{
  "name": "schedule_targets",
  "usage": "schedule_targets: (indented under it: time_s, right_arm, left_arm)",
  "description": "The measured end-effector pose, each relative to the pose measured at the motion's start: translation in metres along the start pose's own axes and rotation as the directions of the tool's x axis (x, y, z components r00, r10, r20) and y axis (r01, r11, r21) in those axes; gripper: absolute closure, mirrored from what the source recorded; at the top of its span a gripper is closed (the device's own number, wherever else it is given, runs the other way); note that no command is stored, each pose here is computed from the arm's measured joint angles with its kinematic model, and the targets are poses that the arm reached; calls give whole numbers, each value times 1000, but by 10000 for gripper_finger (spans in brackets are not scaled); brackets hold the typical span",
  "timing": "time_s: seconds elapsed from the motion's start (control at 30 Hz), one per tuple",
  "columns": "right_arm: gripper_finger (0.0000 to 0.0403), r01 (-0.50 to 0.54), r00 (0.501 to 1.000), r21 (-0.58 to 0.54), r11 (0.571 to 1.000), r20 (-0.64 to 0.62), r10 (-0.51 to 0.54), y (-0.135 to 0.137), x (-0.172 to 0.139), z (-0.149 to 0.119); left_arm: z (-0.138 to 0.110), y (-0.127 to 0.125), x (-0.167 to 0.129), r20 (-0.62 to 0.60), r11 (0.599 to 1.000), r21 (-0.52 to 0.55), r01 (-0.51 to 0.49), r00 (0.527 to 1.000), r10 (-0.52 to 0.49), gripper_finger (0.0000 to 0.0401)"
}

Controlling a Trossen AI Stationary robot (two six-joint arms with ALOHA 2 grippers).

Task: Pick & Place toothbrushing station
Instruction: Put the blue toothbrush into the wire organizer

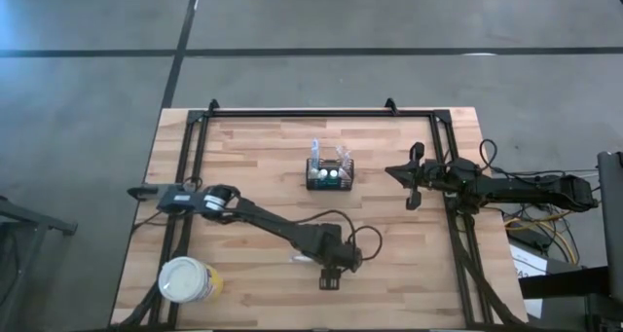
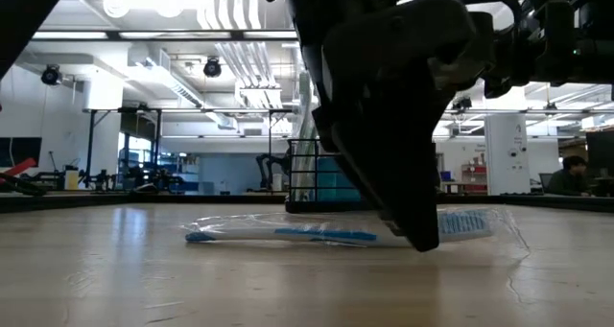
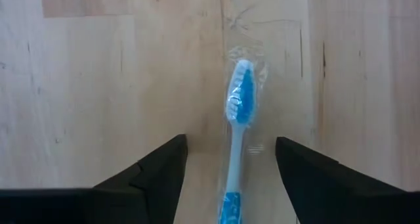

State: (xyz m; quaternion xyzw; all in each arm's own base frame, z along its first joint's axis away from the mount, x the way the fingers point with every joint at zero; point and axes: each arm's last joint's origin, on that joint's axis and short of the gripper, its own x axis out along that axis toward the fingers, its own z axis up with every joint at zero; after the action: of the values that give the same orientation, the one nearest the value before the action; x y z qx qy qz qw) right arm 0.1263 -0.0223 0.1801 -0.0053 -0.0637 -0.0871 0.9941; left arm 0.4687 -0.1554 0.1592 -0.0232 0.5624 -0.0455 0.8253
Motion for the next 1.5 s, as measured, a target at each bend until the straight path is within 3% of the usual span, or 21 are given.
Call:
schedule_targets:
  time_s: [0.23,0.53,0.83,1.03,1.2,1.43,1.5]
  right_arm:
    - [394,0,1000,4,1000,-6,0,0,0,-1]
    - [394,0,1000,8,1000,-10,0,0,0,-1]
    - [394,-1,1000,15,1000,-10,1,0,0,-1]
    - [394,-3,1000,15,1000,-27,4,0,0,-3]
    - [394,-4,999,15,1000,-32,4,0,0,-3]
    - [394,-7,1000,19,1000,-29,8,0,0,-3]
    - [394,-8,1000,19,1000,-26,8,0,0,-3]
  left_arm:
    - [-6,8,9,-27,999,37,34,999,-33,208]
    - [-5,10,0,-24,992,120,41,999,-39,385]
    - [-7,9,-21,-41,970,233,66,997,-58,395]
    - [-3,12,-85,142,957,291,14,988,-58,399]
    - [-36,23,-132,314,966,257,-13,947,-70,400]
    - [-123,52,-192,616,991,111,-69,788,-14,400]
    - [-152,62,-206,695,996,32,-88,717,41,400]
